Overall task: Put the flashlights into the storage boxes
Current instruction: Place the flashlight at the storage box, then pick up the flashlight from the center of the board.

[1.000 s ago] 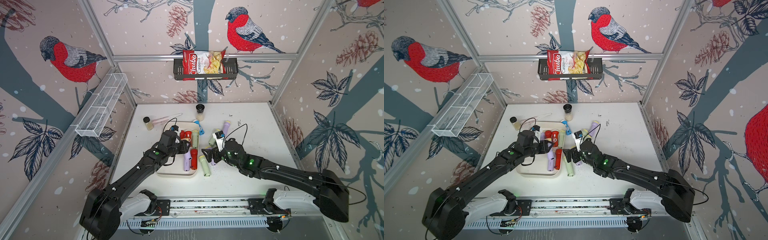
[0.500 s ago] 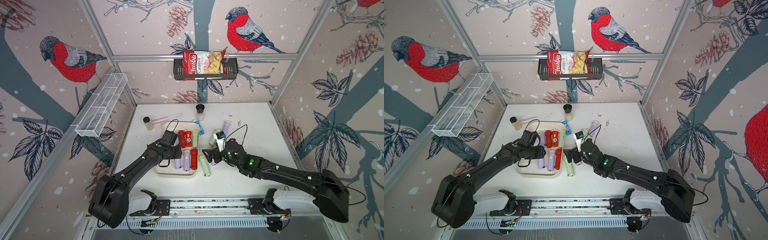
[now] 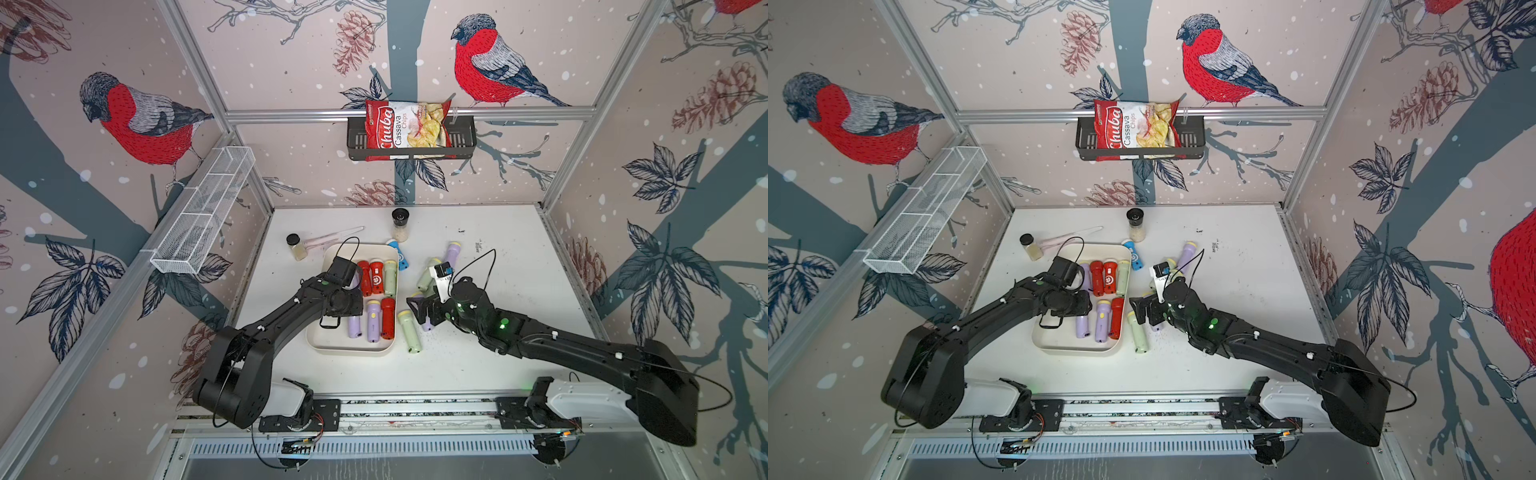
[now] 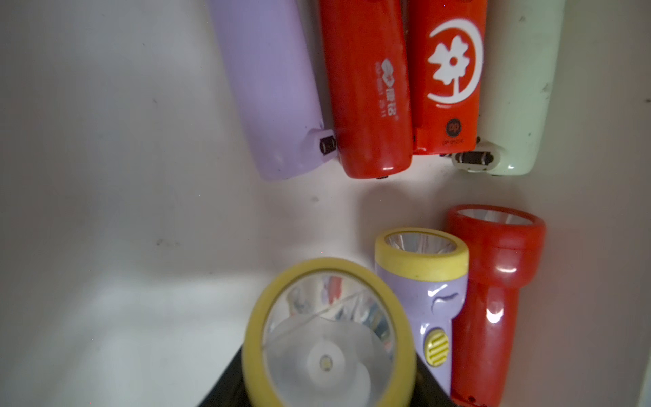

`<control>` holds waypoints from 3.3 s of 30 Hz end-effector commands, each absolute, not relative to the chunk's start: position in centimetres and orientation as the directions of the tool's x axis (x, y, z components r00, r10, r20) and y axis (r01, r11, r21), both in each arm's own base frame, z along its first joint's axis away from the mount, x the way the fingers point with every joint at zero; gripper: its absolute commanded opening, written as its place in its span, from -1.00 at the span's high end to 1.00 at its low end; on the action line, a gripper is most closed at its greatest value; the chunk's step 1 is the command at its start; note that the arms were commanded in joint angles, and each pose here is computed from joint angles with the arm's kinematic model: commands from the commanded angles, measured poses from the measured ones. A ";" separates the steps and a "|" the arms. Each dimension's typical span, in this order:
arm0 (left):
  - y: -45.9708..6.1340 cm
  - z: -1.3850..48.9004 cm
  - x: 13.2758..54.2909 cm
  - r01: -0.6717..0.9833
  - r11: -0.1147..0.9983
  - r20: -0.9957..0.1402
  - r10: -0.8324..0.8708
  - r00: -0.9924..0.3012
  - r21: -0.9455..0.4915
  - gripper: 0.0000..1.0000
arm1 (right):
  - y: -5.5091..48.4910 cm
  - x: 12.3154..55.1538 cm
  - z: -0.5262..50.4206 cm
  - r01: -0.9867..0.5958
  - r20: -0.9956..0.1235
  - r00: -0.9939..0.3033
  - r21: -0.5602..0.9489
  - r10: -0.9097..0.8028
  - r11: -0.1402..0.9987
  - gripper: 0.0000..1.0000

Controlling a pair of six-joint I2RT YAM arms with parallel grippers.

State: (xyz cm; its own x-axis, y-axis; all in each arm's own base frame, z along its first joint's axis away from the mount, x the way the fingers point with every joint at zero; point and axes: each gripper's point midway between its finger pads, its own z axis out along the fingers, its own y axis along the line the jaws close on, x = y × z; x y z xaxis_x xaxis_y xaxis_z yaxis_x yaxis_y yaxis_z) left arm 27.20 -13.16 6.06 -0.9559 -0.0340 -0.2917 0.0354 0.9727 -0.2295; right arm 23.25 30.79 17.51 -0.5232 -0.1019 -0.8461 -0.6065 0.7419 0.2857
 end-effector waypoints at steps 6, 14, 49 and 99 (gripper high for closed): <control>-13.4 5.4 26.6 0.030 0.970 -0.250 -0.032 -0.968 -0.243 0.23 | 30.9 23.5 17.7 -0.602 -0.850 -0.520 0.295 -0.084 0.742 -0.98; -13.2 4.6 26.5 0.029 0.973 -0.231 -0.024 -0.973 -0.227 0.19 | 31.3 23.8 17.7 -0.605 -0.849 -0.520 0.292 -0.091 0.741 -0.98; -14.3 6.4 27.2 0.005 0.950 -0.282 -0.088 -0.955 -0.314 -0.27 | 31.1 23.7 17.8 -0.598 -0.850 -0.520 0.300 -0.076 0.743 -0.98; -15.7 18.5 35.6 0.190 0.935 -0.722 -0.092 -0.686 -0.300 -0.84 | 20.8 42.5 8.3 0.006 -0.484 -0.858 0.323 0.170 0.946 -0.99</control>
